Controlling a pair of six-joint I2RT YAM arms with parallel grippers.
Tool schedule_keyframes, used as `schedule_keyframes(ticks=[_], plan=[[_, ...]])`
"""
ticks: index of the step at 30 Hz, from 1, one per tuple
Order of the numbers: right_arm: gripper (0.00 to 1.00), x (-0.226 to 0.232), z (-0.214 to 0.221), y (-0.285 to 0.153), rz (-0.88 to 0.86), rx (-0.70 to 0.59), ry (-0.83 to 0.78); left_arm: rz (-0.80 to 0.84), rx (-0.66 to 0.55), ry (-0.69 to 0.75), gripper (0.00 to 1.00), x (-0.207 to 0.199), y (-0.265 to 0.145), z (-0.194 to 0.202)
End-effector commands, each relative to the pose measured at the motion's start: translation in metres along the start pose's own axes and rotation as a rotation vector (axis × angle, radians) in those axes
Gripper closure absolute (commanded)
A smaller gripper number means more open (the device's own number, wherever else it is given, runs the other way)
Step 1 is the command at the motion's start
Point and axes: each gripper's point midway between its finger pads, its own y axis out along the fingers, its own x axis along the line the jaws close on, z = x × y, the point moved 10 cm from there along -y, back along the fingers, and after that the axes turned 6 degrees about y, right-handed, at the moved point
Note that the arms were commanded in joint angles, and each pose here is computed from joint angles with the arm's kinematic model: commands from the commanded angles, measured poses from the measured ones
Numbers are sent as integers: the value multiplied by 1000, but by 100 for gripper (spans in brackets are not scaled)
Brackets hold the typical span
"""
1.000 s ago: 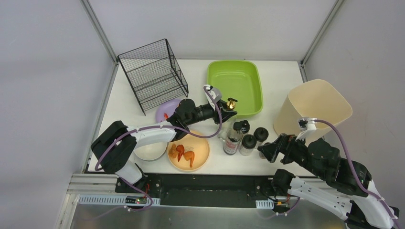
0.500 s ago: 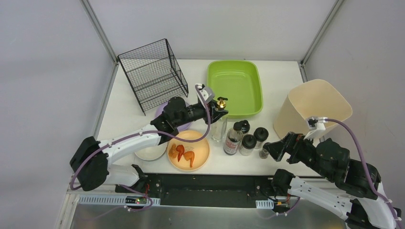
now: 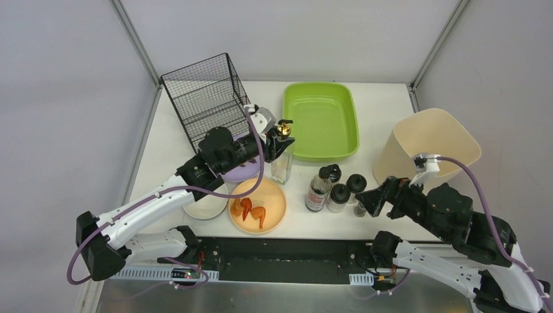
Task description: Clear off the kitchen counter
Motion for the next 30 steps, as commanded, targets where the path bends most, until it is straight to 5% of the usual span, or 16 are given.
schedule_keyframes(ticks=[1, 14, 30], plan=[[3, 24, -11, 17, -49, -2, -57, -182, -120, 92, 100, 18, -9, -57], [3, 51, -8, 47, -136, 84, -125, -402, -20, 215, 100, 77, 20, -82], [2, 60, -1, 59, -236, 121, -184, -671, -116, 275, 100, 153, 26, -121]])
